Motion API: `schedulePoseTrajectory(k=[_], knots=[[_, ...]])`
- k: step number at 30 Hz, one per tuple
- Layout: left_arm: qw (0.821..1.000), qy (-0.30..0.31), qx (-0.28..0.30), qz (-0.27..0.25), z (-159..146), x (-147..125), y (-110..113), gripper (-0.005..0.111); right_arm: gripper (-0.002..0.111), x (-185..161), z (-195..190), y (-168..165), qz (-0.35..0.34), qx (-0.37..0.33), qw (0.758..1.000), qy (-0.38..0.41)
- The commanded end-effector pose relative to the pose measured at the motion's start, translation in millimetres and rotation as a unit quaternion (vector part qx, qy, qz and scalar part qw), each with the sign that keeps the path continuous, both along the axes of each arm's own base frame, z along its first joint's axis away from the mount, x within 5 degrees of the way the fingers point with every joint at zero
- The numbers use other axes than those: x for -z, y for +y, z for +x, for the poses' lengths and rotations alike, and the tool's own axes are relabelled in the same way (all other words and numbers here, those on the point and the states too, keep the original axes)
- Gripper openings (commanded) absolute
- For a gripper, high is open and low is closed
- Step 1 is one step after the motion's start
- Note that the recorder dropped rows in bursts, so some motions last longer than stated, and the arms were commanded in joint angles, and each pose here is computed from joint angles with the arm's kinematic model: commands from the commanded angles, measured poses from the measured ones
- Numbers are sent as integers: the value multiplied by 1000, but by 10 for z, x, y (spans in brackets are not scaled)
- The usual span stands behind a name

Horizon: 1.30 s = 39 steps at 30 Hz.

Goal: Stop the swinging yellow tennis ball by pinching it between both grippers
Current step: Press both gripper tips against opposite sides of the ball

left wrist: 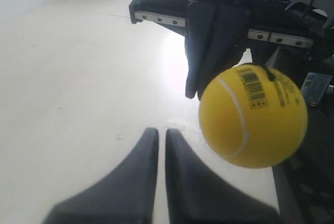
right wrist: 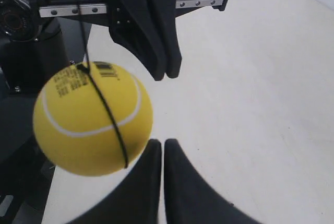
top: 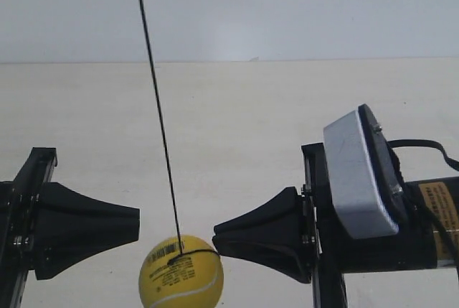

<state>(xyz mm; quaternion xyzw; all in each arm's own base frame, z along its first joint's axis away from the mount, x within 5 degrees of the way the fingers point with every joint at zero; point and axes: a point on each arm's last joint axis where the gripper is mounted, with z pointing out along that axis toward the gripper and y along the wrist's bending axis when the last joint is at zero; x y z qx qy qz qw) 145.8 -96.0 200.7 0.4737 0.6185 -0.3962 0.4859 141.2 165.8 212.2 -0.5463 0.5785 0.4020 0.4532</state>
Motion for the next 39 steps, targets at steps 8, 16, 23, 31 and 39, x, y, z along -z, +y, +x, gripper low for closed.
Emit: schedulePoseTrajectory(k=[8,16,23,31,39], knots=[[1000,-1,6,-4,-4,-10,-11,5,0,-11,16,25,-5,5,1000,-8],[1000,-1,6,-4,-4,-10,-11,5,0,-13,16,25,-4,5,1000,-8],[1000,-1,6,-4,-4,-10,-11,5,0,-15,14,26,-3,3,1000,-8],[1000,-1,6,-4,-4,-10,-11,5,0,-20,10,28,0,1,1000,-9],[1000,-1,6,-4,-4,-10,-11,5,0,-28,7,30,4,-2,1000,-13]])
